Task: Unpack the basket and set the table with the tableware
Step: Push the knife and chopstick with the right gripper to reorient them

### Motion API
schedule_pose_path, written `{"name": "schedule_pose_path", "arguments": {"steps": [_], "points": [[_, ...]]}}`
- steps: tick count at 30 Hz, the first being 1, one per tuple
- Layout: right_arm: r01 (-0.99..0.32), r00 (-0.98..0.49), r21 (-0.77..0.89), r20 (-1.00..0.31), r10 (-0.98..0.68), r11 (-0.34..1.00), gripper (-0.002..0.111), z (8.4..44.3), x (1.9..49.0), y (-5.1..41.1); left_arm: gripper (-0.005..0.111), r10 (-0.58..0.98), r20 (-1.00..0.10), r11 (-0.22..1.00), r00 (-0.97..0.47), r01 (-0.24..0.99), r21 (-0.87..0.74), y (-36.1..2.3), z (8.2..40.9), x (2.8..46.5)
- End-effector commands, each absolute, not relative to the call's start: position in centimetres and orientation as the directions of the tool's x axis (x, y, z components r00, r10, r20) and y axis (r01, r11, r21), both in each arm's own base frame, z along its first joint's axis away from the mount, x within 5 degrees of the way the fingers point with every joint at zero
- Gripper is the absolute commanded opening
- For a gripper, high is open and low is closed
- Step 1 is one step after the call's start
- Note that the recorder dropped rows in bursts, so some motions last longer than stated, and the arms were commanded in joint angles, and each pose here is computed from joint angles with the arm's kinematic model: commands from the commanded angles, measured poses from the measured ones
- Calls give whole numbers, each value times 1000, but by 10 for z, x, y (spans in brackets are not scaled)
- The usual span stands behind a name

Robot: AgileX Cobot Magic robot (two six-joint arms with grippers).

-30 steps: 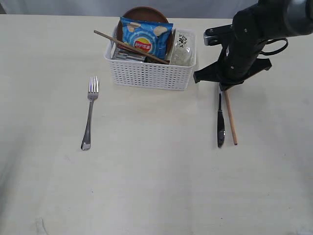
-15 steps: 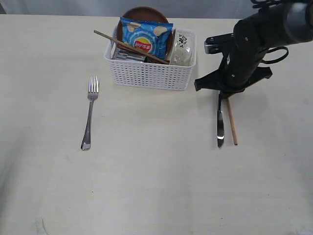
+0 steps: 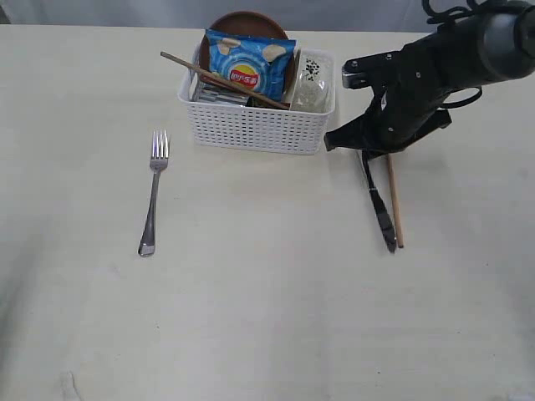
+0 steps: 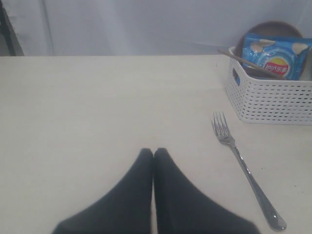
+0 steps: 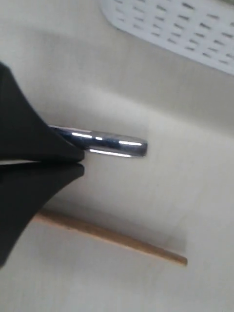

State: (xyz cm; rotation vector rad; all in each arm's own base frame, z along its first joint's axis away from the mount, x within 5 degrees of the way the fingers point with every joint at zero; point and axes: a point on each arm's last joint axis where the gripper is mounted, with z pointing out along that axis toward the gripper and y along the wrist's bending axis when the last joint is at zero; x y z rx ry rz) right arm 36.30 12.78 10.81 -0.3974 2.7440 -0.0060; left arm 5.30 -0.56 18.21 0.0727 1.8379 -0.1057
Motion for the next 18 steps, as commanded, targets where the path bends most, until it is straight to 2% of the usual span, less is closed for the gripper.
{"name": "schedule_pose_path", "arguments": {"steps": [1,9,18], "points": [[-301,-901,-33,-318,-296,953,-1,93,361,129,0,-3,-967,994,-256,102,-30,-5,182,53],[-321,-921,10,-236,-309,947,-1,88,352,131,0,-3,-967,994,-256,102,-30,-5,182,53],[-404,-907,32,-145,-395,914,-1,86,336,150,0,-3,-967,994,-256,102,-30,-5,182,53]]}}
